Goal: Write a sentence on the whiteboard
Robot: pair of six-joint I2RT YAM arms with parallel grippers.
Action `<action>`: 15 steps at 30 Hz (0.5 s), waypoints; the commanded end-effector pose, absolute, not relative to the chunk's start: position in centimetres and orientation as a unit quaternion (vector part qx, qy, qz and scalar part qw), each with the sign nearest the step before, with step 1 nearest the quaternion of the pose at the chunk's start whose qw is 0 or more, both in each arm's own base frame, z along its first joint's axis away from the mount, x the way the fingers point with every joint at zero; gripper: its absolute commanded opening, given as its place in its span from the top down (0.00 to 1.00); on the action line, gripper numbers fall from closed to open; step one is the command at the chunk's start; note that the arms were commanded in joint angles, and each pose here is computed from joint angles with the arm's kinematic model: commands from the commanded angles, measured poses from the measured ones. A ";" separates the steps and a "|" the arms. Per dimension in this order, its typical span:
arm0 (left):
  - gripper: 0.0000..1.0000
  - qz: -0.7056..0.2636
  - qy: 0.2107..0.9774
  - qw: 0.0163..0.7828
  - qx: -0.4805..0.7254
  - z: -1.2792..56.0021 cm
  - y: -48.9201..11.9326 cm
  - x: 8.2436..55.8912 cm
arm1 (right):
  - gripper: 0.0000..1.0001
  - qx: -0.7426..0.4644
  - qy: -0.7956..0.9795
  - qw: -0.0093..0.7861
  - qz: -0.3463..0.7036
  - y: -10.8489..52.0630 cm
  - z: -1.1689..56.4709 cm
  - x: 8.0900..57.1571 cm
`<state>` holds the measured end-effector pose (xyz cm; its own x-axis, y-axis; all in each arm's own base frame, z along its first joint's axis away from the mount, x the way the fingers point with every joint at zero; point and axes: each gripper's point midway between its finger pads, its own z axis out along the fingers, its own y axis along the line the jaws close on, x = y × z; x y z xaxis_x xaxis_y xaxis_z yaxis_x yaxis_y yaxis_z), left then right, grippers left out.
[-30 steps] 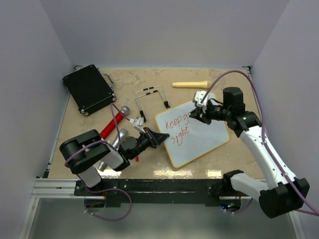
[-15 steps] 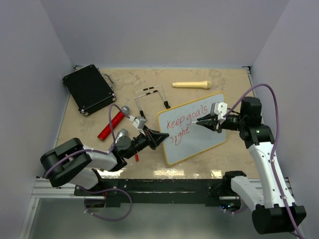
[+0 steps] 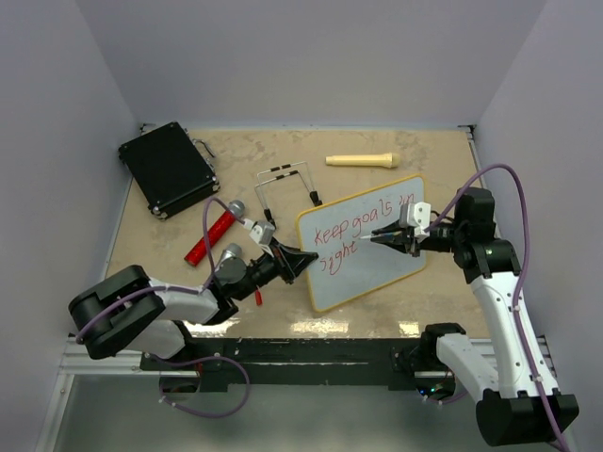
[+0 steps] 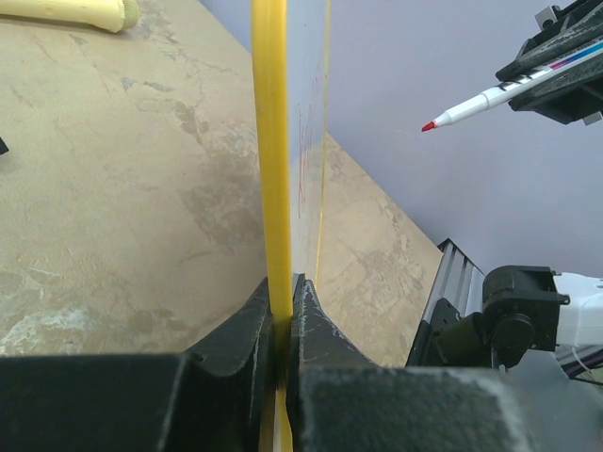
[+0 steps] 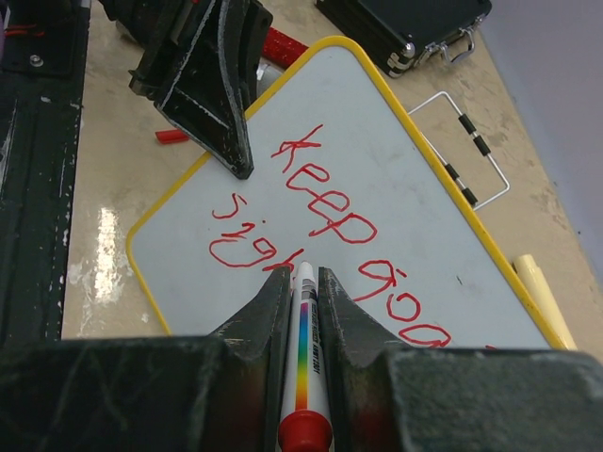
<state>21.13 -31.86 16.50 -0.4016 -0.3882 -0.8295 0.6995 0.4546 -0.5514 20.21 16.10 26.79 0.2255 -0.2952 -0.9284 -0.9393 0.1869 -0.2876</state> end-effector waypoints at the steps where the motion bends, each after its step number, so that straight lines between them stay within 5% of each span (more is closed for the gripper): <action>1: 1.00 -0.482 0.665 0.553 0.143 15.8 -30.8 21.1 | 1.00 -0.570 0.536 0.545 0.303 16.2 26.9 19.6; 15: 1.00 -0.488 0.663 0.553 0.127 15.2 -29.2 20.0 | 1.00 -0.568 0.543 0.536 0.309 16.3 26.1 20.0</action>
